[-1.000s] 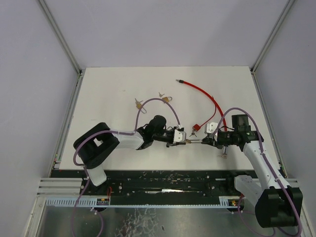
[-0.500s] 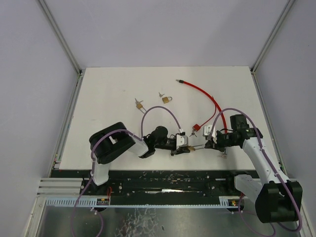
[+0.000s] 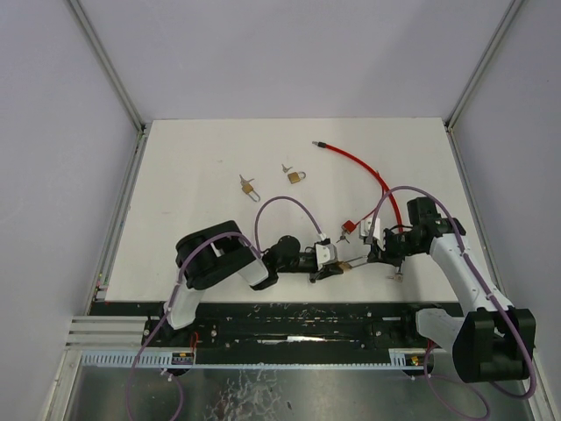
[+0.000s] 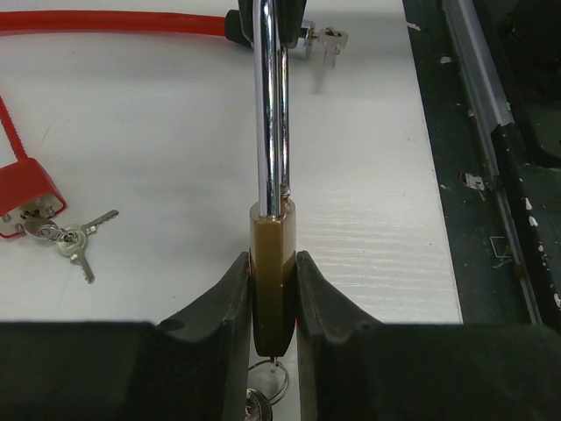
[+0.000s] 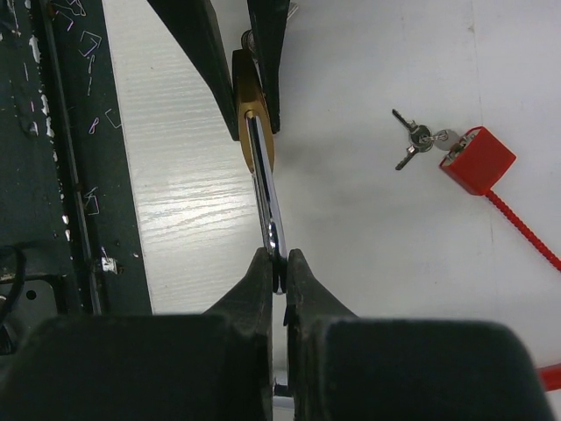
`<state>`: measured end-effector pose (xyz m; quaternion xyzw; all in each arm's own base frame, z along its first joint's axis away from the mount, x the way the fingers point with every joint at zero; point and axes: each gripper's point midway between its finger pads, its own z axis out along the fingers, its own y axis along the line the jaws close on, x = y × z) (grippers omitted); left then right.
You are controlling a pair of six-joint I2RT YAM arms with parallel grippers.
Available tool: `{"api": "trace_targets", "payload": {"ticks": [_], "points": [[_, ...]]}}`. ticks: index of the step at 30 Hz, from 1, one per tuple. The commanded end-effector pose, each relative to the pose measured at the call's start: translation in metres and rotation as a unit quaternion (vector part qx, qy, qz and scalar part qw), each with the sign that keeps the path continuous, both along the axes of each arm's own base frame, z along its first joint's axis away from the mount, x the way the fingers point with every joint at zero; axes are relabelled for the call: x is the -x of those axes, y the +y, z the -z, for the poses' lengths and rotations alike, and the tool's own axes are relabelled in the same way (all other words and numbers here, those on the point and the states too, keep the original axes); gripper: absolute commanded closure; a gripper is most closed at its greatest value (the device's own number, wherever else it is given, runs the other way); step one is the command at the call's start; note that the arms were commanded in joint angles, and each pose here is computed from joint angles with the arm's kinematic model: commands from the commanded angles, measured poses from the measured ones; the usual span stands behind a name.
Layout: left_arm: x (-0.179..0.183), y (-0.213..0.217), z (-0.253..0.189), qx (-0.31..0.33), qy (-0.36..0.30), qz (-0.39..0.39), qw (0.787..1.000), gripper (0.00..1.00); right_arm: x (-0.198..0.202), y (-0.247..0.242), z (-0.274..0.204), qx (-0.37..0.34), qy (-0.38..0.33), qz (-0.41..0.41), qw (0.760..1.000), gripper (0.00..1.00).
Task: Lock with the key
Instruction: Lock the lock.
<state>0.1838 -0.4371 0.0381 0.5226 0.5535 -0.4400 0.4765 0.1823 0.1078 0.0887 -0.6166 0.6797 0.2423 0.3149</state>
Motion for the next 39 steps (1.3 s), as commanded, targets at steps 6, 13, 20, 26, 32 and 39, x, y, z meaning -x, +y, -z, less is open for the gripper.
{"api": "trace_targets", "payload": {"ticks": [6,13,20,26,32,39], "points": [[0.036,-0.032,-0.045,0.084,-0.070,0.059,0.992,1.00,-0.010,0.021,-0.013,-0.053,-0.027,-0.060,0.996,1.00],[0.042,-0.032,-0.041,0.075,-0.063,0.079,0.992,1.00,-0.010,0.023,0.001,-0.042,-0.062,-0.097,0.993,1.00],[0.050,-0.035,-0.036,0.067,-0.058,0.106,0.990,1.00,-0.003,0.031,0.002,-0.050,-0.067,-0.124,0.989,1.00],[0.049,-0.036,-0.032,0.060,-0.061,0.108,0.990,1.00,0.010,0.045,-0.007,-0.082,-0.051,-0.149,0.984,1.00],[0.048,-0.038,-0.030,0.056,-0.061,0.110,0.990,1.00,0.017,0.052,0.003,-0.073,-0.014,-0.163,0.984,1.00],[0.046,-0.039,-0.028,0.054,-0.063,0.106,0.991,1.00,0.022,0.058,0.013,-0.062,0.028,-0.167,0.984,1.00]]}}
